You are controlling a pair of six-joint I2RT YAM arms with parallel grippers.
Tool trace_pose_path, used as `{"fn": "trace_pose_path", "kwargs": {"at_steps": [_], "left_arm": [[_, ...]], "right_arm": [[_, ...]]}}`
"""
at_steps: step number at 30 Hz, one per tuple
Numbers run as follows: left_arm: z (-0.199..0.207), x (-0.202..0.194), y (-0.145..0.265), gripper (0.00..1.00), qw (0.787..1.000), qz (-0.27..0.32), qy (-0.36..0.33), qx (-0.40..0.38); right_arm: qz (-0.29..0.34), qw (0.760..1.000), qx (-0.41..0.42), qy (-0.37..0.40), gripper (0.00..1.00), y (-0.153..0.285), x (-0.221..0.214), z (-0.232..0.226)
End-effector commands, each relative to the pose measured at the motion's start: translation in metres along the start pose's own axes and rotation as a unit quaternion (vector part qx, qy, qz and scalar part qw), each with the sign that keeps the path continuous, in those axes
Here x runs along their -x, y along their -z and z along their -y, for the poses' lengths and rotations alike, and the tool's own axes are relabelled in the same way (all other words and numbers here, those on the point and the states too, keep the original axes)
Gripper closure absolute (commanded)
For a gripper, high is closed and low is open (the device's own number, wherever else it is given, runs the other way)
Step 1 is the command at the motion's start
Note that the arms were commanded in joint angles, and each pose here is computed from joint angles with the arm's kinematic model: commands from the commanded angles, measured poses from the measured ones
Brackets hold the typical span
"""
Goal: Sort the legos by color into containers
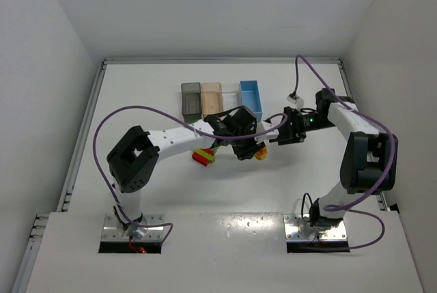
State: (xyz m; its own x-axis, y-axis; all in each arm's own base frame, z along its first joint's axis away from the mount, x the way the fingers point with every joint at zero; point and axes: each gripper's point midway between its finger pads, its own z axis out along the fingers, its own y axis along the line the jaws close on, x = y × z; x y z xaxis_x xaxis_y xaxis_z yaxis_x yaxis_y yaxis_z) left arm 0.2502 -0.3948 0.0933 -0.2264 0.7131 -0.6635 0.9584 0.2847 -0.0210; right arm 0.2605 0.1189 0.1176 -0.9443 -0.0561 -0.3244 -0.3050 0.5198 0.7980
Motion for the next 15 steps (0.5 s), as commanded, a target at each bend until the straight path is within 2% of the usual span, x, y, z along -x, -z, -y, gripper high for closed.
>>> {"fn": "trace_pose_path", "kwargs": {"at_steps": [1,7,15], "left_arm": [[-0.002,0.027,0.019,0.75,0.999,0.045,-0.011,0.021],[-0.005,0.040,0.021,0.75,0.998,0.062,-0.015,0.025],[-0.003,0.052,0.028,0.75,0.997,0.078,-0.019,0.019]], "right_arm": [[-0.006,0.999,0.025,0.019,0.16,-0.003,0.003,-0.012],[-0.040,0.998,0.047,0.014,0.19,-0.016,-0.009,-0.019],[-0.050,0.997,0.060,0.002,0.20,-0.025,-0.009,-0.012]]}}
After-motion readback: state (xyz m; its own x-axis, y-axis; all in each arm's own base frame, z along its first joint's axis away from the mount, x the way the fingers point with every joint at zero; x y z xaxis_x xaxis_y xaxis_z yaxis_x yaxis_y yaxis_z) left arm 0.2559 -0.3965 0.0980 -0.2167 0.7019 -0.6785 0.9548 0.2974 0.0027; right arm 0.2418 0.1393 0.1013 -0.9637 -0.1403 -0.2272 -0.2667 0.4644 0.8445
